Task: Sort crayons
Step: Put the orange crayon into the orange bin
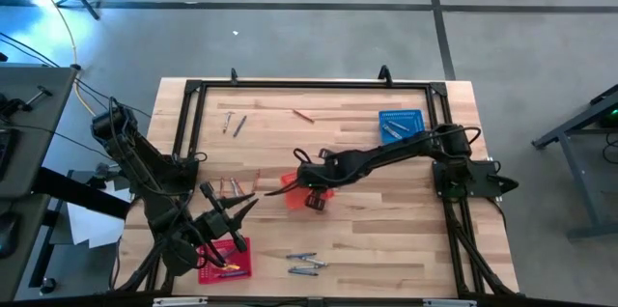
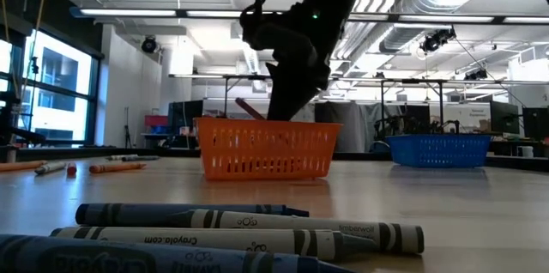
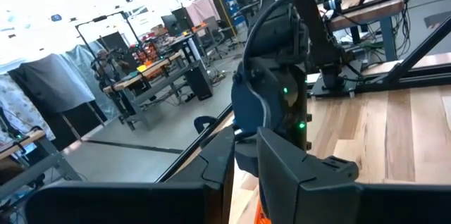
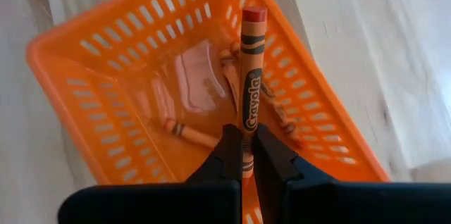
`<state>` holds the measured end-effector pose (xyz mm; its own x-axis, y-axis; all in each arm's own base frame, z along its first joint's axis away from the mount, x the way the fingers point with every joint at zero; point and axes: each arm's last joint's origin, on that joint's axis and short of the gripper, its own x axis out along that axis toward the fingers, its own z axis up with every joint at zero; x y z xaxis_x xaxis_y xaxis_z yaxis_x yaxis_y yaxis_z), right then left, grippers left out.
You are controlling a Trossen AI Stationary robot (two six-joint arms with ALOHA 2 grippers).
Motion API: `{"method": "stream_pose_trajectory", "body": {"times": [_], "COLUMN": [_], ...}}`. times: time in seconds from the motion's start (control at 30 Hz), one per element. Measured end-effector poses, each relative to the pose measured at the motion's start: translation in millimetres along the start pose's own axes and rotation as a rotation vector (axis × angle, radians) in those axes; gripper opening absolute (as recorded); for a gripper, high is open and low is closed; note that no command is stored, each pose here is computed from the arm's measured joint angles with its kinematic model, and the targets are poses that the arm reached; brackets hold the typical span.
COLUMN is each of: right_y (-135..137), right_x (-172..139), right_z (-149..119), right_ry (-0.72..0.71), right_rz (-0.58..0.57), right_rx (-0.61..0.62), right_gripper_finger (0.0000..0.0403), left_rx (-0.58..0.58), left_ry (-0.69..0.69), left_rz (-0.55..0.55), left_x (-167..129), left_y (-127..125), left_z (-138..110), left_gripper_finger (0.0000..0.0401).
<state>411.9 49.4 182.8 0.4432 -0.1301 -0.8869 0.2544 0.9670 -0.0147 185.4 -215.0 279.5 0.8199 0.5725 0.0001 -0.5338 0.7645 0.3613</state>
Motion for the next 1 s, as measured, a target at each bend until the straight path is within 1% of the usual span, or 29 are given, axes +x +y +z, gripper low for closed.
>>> {"method": "stream_pose_trajectory", "body": {"times": [0.3,0.5,0.73,0.83,1.0], "right_y": [0.5,2.1,2.2,2.2,2.9], "right_x": [3.3,3.2,3.2,3.2,3.0], "right_z": [-1.9,-2.4,-2.5,-2.6,-2.8], "right_ry": [-0.009,0.007,0.009,0.01,0.02], "right_rz": [0.021,0.068,0.071,0.071,0.095], "right_rx": [0.018,0.019,0.034,0.041,0.035], "right_gripper_finger": [0.0003,0.0003,0.0005,0.0021,0.0076], "left_rx": [0.0,0.0,-0.001,-0.001,-0.001], "left_ry": [0.0,0.0,0.0,0.0,0.0], "left_rz": [0.0,0.0,0.0,0.0,0.0], "left_x": [0.0,0.0,0.0,0.0,0.0], "left_y": [-0.1,-0.1,-0.1,-0.1,-0.1], "left_z": [-0.1,-0.1,-0.1,-0.1,-0.1], "left_gripper_finger": [0.0051,0.0051,0.0051,0.0051,0.0051]}}
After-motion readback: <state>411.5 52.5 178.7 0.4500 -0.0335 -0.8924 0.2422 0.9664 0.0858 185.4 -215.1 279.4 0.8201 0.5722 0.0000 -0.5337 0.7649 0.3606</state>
